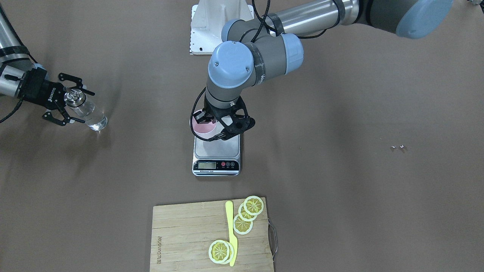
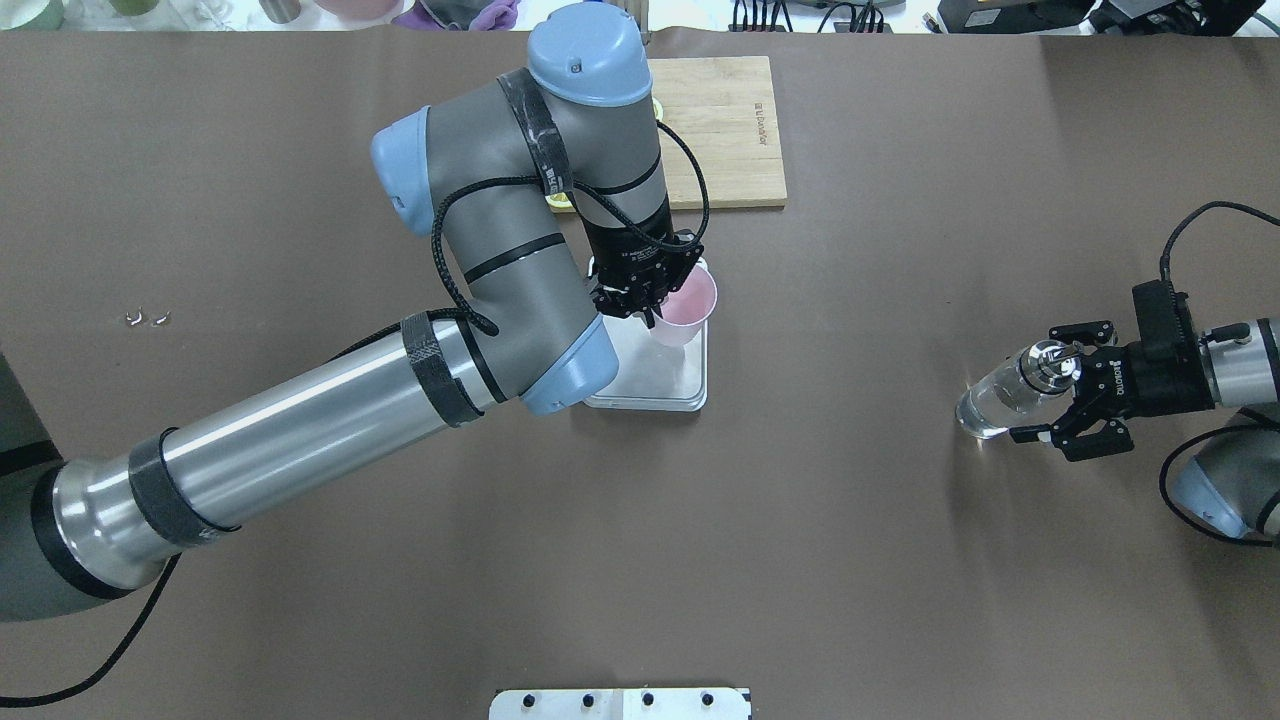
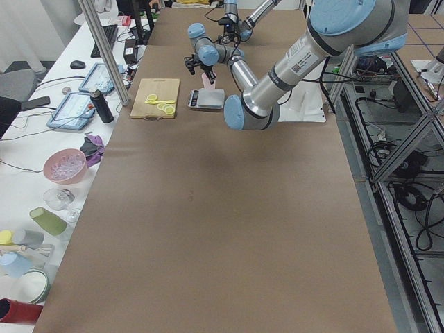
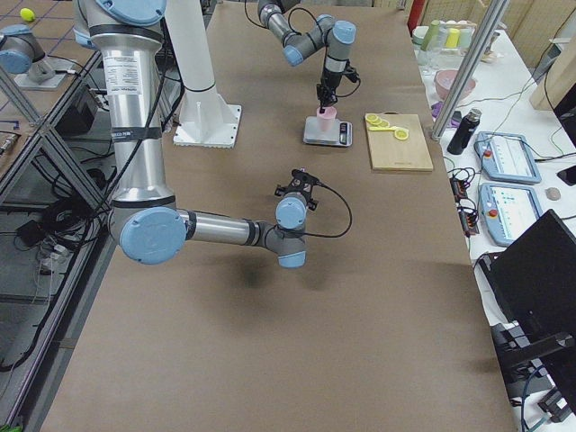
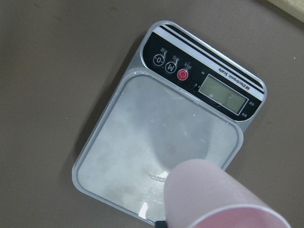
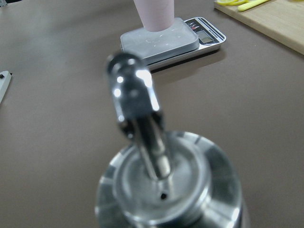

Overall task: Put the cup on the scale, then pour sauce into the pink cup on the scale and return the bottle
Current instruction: 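Release the pink cup on the scale while the right gripper grasps the bottle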

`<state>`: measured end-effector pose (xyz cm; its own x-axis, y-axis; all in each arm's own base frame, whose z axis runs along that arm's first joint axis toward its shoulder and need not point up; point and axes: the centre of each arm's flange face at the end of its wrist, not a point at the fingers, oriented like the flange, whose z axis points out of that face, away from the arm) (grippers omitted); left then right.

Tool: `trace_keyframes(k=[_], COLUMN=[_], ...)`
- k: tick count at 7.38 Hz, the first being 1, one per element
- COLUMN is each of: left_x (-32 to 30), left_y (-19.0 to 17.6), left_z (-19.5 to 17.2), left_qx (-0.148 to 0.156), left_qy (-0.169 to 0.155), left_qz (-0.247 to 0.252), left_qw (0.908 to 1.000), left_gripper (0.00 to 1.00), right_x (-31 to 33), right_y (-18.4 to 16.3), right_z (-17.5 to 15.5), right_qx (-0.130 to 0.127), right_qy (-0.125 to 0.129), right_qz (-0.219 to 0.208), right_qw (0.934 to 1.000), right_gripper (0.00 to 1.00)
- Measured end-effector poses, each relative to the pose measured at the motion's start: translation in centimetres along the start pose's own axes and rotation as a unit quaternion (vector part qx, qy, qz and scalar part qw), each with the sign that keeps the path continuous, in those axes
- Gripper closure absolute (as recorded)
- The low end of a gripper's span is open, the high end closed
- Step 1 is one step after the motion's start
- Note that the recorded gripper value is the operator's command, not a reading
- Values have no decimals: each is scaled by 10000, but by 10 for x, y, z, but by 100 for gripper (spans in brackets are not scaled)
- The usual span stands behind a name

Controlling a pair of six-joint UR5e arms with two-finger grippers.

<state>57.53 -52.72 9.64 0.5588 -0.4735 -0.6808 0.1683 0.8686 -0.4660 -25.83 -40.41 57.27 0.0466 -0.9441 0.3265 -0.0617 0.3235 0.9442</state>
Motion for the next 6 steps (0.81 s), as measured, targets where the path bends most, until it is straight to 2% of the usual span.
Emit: trace_keyframes(k=[1,3,4,6], left_x=[-1,-7,-10,-12], left_y=[-1,-7,-9,-9], left_z=[1,5,8,11], left_qx=[27,49,50,40], left_qy=[-4,-14,2,15], left_qz=[12,31,50,68], left_qw=[10000,10000,10000,10000], left_gripper=[89,87,82,79], right_x=[1,1,1,1], right_y=[-2,-3,-3,-4], right_z=[1,2,2,2], right_qx=[19,29,30,33], right_qy=[16,29,29,25], right_qz=[-12,-16,-12,43], right_qw=[10000,10000,10000,10000], right_gripper=[34,62,75,80])
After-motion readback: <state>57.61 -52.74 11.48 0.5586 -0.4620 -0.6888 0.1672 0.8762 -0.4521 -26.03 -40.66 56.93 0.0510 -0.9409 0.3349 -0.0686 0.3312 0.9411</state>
